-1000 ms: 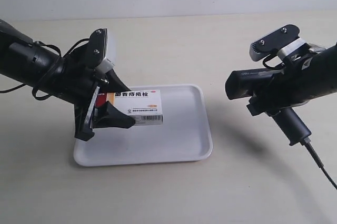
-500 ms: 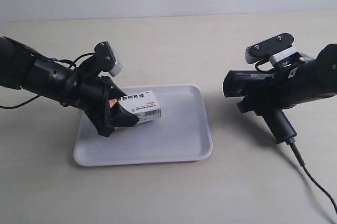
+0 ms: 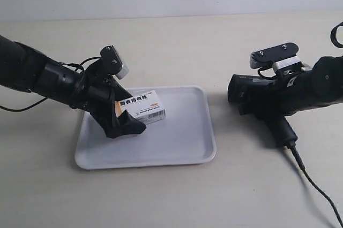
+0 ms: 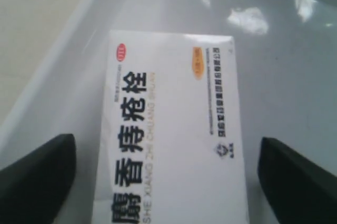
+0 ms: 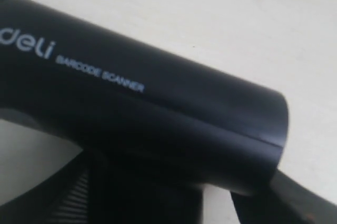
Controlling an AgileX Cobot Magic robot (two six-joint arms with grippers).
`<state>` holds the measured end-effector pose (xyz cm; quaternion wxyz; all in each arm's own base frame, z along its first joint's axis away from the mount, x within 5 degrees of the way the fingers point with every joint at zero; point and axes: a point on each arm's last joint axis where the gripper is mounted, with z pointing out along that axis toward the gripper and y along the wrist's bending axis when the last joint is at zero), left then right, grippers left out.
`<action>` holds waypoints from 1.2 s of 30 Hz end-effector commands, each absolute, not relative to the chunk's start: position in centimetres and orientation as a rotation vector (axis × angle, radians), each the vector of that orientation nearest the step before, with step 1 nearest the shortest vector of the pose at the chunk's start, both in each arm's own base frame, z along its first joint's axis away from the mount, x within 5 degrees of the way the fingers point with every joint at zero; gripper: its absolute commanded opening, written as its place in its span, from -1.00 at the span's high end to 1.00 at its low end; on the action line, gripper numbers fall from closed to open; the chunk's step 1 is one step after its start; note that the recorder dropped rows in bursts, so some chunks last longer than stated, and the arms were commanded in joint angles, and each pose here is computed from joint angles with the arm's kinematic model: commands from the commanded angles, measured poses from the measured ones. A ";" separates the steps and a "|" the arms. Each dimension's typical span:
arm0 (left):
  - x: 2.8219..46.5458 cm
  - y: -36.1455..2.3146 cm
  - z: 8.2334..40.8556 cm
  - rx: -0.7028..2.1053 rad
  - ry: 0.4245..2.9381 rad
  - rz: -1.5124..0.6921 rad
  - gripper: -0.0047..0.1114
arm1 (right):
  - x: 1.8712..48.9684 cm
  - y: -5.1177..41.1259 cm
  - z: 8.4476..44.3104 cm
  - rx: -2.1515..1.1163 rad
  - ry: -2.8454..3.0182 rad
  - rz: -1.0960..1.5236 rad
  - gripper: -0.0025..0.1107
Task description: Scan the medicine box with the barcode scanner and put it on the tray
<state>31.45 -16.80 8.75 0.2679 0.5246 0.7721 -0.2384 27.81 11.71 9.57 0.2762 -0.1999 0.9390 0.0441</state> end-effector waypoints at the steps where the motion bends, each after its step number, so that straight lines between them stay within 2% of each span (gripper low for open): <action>1: 30.7 -16.7 8.1 1.515 2.068 -0.668 -0.89 | 28.0 11.8 9.7 -0.514 2.507 0.124 -0.18; 2: 30.8 -16.7 8.8 1.514 2.050 -0.661 -0.89 | 28.0 11.8 9.8 -0.495 2.507 0.130 -0.35; 4: 30.9 -16.7 10.6 1.465 2.047 -0.651 -0.89 | 27.9 11.9 11.0 -0.455 2.497 0.155 -0.55; 7: 30.7 -16.6 14.4 1.398 2.033 -0.623 -0.89 | 27.5 11.9 14.8 -0.461 2.453 0.198 -0.60; 9: 30.1 -16.2 17.5 1.351 2.035 -0.601 -0.88 | 26.6 11.8 18.7 -0.468 2.405 0.241 -0.60; 10: 29.3 -15.9 19.8 1.332 2.028 -0.597 -0.80 | 25.8 11.6 21.4 -0.472 2.347 0.264 -0.57; 12: 28.0 -15.5 22.9 1.306 2.015 -0.598 -0.44 | 24.0 10.9 25.6 -0.465 2.205 0.285 -0.37; 13: 27.1 -15.1 24.5 1.250 2.023 -0.598 -0.07 | 22.7 10.3 28.1 -0.452 2.108 0.297 -0.08; 14: 26.6 -14.8 25.1 1.212 2.039 -0.598 0.17 | 21.8 9.9 29.6 -0.440 2.045 0.306 0.16; 15: 25.5 -14.1 25.8 1.154 2.042 -0.567 0.68 | 20.4 9.3 31.0 -0.423 1.968 0.314 0.49; 16: 24.9 -13.5 25.9 1.083 2.051 -0.525 0.91 | 19.4 8.8 31.9 -0.407 1.906 0.317 0.72; 17: 23.9 -12.5 26.1 0.946 2.064 -0.466 0.89 | 18.1 8.1 32.4 -0.373 1.830 0.326 0.95; 20: 20.2 -9.7 25.3 0.695 2.054 -0.357 0.89 | 15.9 7.0 31.6 -0.296 1.779 0.368 0.95; 27: 12.9 -5.1 23.2 0.392 1.932 -0.250 0.89 | 14.2 6.4 31.2 -0.209 1.797 0.454 0.95; 36: 8.1 -3.4 21.5 0.322 1.743 -0.305 0.89 | 14.1 6.3 31.3 -0.205 1.783 0.455 0.95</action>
